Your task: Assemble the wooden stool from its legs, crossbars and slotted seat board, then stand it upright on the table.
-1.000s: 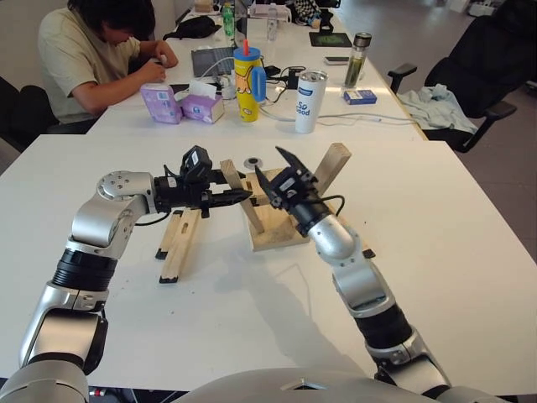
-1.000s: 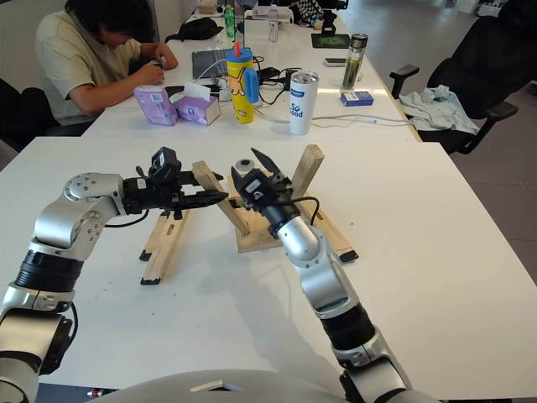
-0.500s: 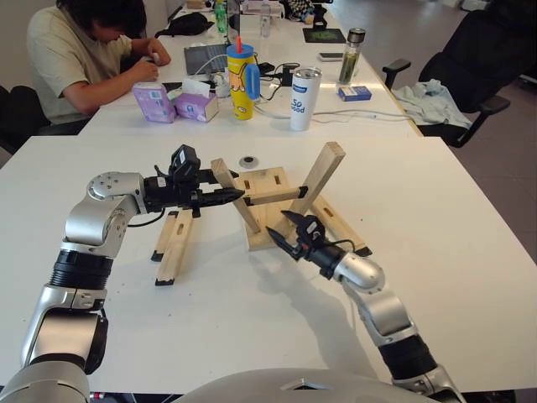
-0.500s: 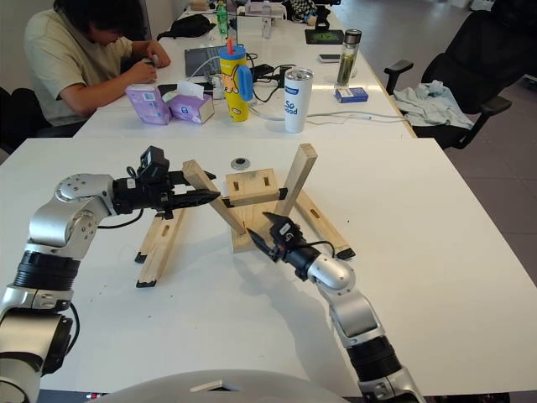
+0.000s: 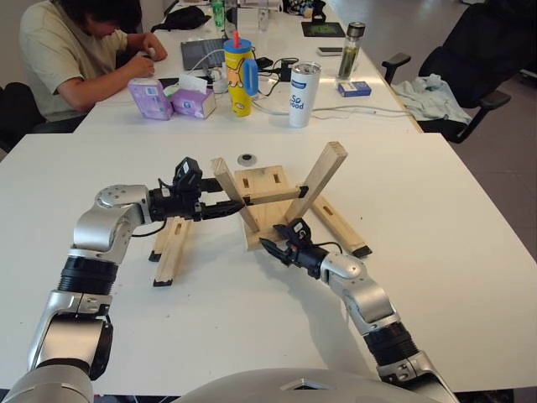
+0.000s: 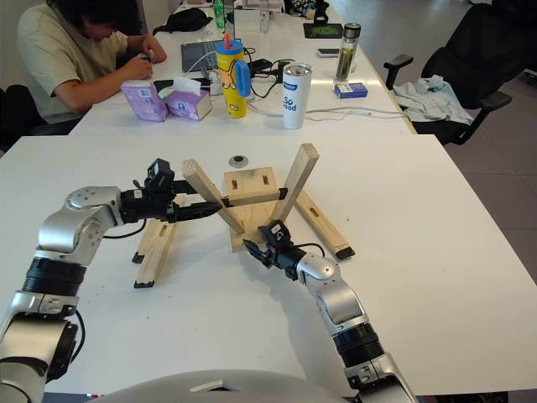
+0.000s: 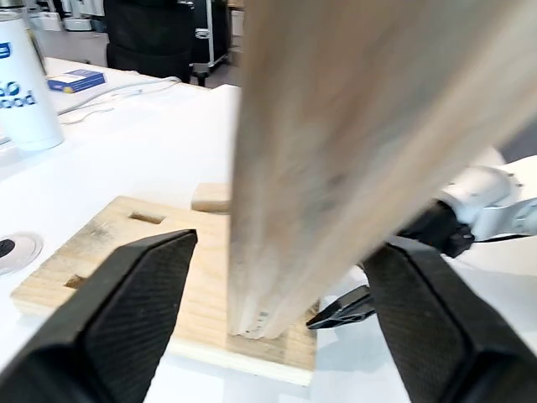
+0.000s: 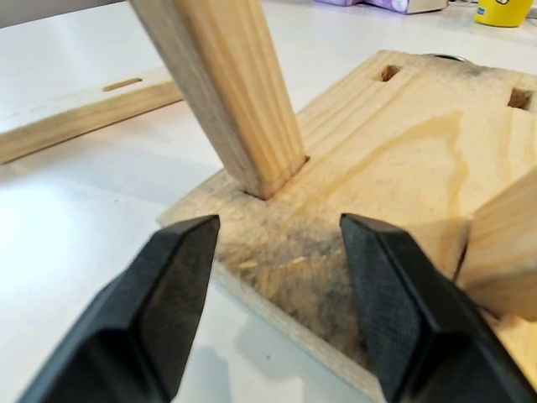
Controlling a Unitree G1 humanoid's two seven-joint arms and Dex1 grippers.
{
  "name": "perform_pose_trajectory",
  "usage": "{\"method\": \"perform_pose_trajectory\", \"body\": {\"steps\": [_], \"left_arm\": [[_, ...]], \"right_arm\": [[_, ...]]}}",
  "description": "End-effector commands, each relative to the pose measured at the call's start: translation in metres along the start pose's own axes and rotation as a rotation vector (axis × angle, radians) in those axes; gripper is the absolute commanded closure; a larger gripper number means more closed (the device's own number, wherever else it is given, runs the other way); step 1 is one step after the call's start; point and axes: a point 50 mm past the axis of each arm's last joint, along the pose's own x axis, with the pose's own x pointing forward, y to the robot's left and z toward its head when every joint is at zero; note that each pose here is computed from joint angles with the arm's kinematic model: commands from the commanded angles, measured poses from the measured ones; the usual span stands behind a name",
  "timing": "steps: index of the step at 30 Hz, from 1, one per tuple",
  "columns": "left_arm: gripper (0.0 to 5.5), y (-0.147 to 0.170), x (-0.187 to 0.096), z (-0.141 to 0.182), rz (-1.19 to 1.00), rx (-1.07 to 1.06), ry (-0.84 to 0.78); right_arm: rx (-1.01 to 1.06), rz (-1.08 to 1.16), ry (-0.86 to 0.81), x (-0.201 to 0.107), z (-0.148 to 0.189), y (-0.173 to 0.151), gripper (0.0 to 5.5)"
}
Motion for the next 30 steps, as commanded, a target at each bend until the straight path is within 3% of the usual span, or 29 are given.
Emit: {"method": "perform_pose_trajectory", "body": {"steps": [1, 4, 7, 10, 12, 14, 16, 18, 20, 24, 26, 28, 30], "left_arm": [[1.96, -0.024, -0.042, 0.024, -0.024, -0.063, -0.086], [1.96, -0.028, -0.062, 0.091, 0.021, 0.049, -0.406], [1.96, -0.032, -0.08, 0.179, 0.075, 0.186, -0.908], [1.96, -0.042, -0.059, 0.206, 0.051, 0.211, -1.005], [1.96, -0.024, -0.017, 0.185, 0.19, 0.138, -0.84], [1.96, -0.001, 0.025, 0.1, 0.352, -0.039, -0.504], [1.96, -0.004, 0.059, -0.007, 0.447, -0.226, -0.103], [1.96, -0.017, 0.069, -0.058, 0.496, -0.249, 0.095], [1.96, -0.009, 0.068, -0.041, 0.558, -0.169, 0.048], [1.96, 0.011, 0.054, 0.071, 0.721, 0.134, -0.347], [1.96, 0.007, 0.035, 0.11, 0.825, 0.188, -0.567], [1.96, -0.001, 0.015, 0.121, 0.951, 0.233, -0.694], [1.96, -0.009, -0.001, 0.106, 1.082, 0.253, -0.707]], "right_arm": [[0.073, -0.008, 0.203, -0.009, -0.041, 0.002, 2.84], [0.076, -0.021, 0.218, -0.012, -0.046, 0.0, 2.84], [0.084, -0.029, 0.226, -0.012, -0.048, -0.002, 2.84], [0.084, -0.023, 0.228, -0.011, -0.048, -0.002, 2.84], [0.086, -0.025, 0.228, -0.01, -0.049, -0.002, 2.84], [0.084, -0.012, 0.225, -0.006, -0.048, 0.0, 2.84], [0.086, -0.009, 0.224, -0.004, -0.047, 0.001, 2.84], [0.092, -0.02, 0.236, -0.005, -0.049, 0.0, 2.84], [0.088, -0.031, 0.265, -0.007, -0.053, -0.002, 2.84], [0.1, -0.041, 0.285, -0.009, -0.058, -0.003, 2.84], [0.099, -0.039, 0.283, -0.007, -0.058, -0.003, 2.84], [0.098, -0.028, 0.252, -0.002, -0.052, -0.001, 2.84], [0.105, -0.02, 0.192, 0.006, -0.039, 0.003, 2.84]]}}
